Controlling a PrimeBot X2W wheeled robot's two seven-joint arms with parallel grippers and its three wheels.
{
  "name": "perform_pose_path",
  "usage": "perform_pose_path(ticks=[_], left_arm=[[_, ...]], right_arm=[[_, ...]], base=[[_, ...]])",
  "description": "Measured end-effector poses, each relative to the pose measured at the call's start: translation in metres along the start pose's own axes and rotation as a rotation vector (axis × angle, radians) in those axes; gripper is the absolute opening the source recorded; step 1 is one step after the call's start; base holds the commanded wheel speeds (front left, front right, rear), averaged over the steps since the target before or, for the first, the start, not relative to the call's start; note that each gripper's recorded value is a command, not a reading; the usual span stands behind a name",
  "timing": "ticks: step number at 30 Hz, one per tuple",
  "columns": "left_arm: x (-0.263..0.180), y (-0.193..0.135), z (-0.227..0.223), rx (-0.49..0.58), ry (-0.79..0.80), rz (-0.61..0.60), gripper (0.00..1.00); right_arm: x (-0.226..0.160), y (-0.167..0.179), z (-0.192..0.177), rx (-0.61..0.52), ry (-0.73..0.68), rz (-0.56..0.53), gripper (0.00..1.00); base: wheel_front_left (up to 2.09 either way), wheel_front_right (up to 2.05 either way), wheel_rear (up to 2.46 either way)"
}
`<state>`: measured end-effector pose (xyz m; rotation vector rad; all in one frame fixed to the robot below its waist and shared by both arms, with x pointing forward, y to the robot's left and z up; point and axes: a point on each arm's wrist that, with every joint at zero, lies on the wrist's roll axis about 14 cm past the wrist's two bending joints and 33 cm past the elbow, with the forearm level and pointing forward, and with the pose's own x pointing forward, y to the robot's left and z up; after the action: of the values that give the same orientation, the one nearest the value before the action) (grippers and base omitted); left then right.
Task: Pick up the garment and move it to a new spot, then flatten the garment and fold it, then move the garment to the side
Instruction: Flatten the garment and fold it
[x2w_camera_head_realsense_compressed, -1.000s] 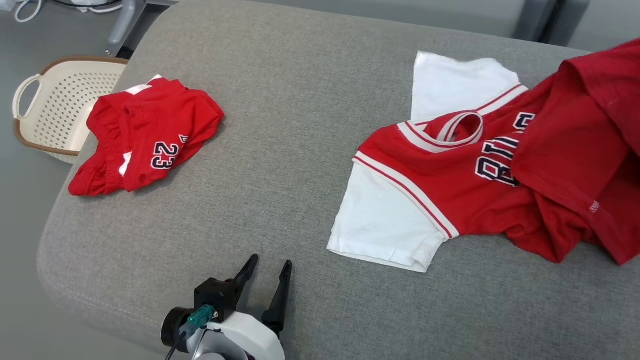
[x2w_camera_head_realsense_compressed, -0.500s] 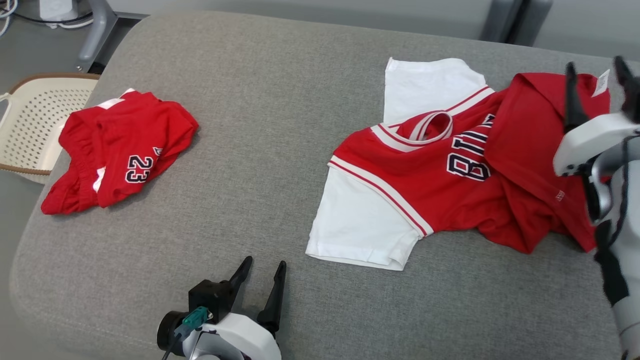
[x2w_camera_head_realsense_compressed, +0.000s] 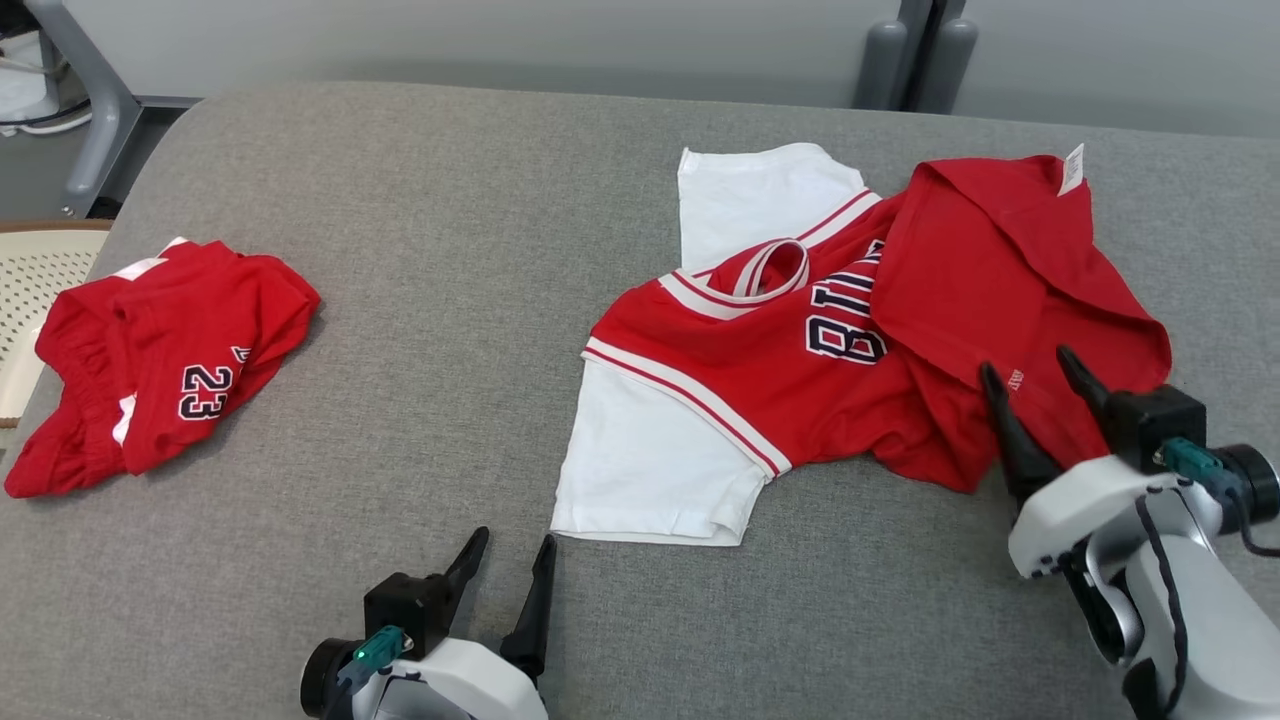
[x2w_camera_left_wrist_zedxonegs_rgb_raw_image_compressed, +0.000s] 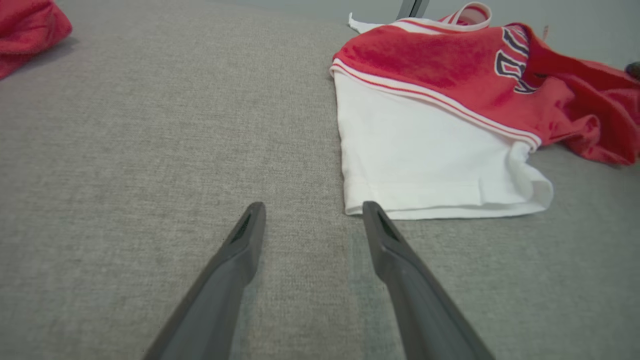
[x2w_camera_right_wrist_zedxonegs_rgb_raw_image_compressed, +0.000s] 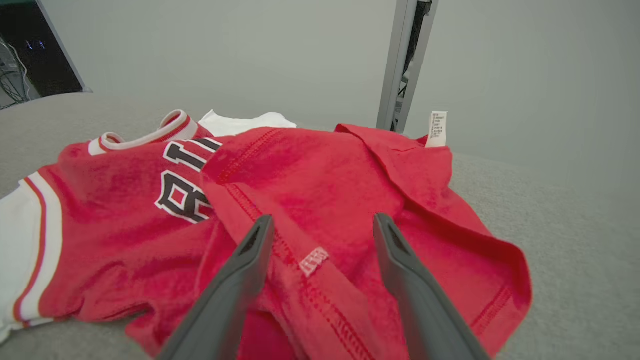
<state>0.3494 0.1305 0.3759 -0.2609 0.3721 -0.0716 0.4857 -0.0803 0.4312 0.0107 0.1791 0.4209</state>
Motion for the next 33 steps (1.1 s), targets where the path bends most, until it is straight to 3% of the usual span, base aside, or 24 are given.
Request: perform_pose_path(ticks=[7,19,33], left_arm=[[0.002,-0.007,0.0,0.011,0.002,-0.027,1.0],[0.001,-0.008,-0.001,0.006,0.005,-0.028,1.0],[0.0,-0.005,-0.002,0.001,0.006,-0.017,1.0]], right_arm=[[-0.026,-0.007,-0.023,0.003,0.051,-0.021,1.0],[-0.024,0.007,-0.018,-0.061,0.041,0.034,1.0],[-0.026,-0.012,-0.024,-0.123,0.074,-0.013,1.0]], base=[[0.0,0.0,0.0],[0.0,0.0,0.0],[0.0,0.0,0.0]])
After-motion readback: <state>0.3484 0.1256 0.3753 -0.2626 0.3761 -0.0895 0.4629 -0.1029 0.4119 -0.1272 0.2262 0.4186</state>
